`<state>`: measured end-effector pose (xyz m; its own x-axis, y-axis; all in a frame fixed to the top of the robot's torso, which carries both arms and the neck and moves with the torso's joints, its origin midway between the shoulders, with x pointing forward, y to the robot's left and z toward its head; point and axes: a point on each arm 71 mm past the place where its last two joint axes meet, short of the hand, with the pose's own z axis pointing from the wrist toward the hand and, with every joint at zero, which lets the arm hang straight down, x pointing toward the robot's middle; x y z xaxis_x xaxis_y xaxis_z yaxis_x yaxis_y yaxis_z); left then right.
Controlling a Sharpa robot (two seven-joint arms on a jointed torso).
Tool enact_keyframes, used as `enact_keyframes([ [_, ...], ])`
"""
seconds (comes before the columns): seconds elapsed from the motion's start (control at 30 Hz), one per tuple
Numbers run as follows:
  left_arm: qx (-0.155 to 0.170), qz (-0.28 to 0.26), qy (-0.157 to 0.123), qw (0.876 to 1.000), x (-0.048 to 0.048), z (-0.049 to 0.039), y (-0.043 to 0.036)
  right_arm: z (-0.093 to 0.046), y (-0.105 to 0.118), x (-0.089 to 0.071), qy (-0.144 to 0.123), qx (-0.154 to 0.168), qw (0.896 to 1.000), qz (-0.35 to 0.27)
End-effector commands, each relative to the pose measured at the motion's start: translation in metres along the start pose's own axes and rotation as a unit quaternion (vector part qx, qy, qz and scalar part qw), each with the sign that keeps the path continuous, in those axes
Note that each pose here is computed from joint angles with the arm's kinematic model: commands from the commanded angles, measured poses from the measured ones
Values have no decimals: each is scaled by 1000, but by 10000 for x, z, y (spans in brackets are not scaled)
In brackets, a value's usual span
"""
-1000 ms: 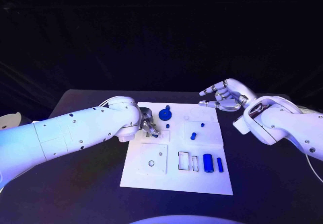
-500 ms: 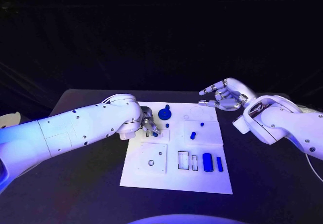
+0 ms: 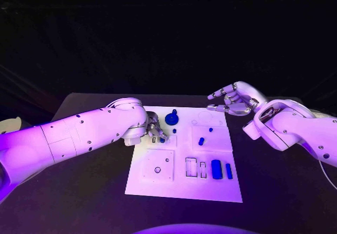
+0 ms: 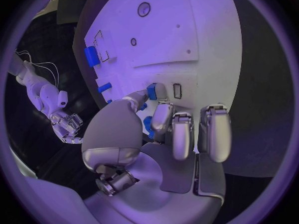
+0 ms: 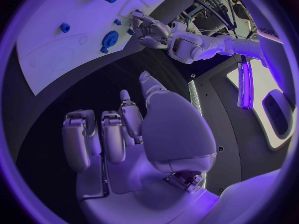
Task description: Assemble the parts on the task board
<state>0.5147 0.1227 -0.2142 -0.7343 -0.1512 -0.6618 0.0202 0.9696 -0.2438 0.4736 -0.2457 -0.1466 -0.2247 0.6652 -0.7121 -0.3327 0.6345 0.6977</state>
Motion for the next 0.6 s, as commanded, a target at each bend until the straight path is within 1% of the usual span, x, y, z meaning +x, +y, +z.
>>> enact_keyframes([
  [0.03,-7,11,17,1000,71,31,24,-2,6,14,7,-2,1000,0],
  [0.37,-10,-2,5,1000,46,44,70,-1,2,12,6,-1,1000,0],
  [0.5,-7,-11,-2,1000,34,23,81,-1,0,10,6,-1,1000,0],
  [0.6,-5,-19,-9,1000,18,-7,107,-1,-4,8,6,0,1000,-1],
])
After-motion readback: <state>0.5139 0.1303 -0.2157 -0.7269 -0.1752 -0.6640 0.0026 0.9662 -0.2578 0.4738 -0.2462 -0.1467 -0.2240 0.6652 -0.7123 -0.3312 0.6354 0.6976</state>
